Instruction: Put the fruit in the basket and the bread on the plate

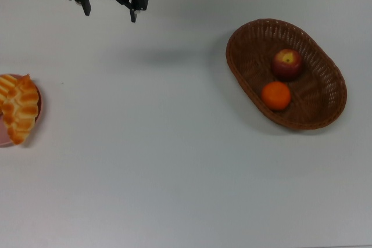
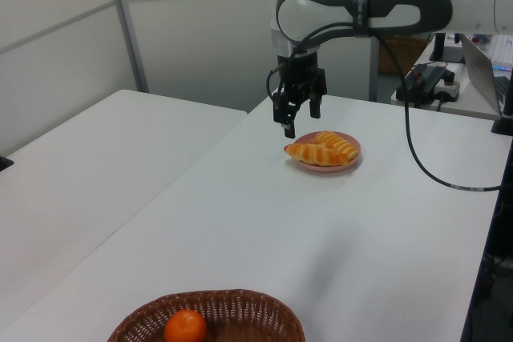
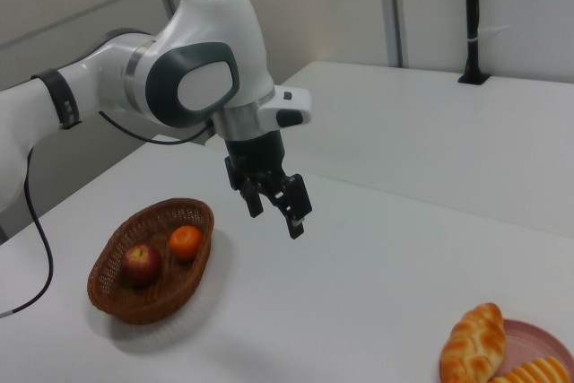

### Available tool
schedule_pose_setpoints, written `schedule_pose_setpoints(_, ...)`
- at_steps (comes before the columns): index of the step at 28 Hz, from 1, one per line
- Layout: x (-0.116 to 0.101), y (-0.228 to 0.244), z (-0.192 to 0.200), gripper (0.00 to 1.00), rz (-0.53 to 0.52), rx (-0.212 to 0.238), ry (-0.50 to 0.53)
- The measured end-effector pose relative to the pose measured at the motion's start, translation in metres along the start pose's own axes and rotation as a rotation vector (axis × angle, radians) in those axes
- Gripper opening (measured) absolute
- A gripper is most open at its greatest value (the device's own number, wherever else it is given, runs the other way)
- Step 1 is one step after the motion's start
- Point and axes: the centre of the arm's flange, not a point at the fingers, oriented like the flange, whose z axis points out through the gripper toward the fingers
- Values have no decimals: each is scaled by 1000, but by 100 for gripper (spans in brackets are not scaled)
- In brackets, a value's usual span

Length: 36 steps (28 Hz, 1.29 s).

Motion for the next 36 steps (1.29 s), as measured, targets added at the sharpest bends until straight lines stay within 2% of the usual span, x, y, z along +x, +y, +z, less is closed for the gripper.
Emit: schedule_pose_setpoints(36,0,7,-7,100,12,0,13)
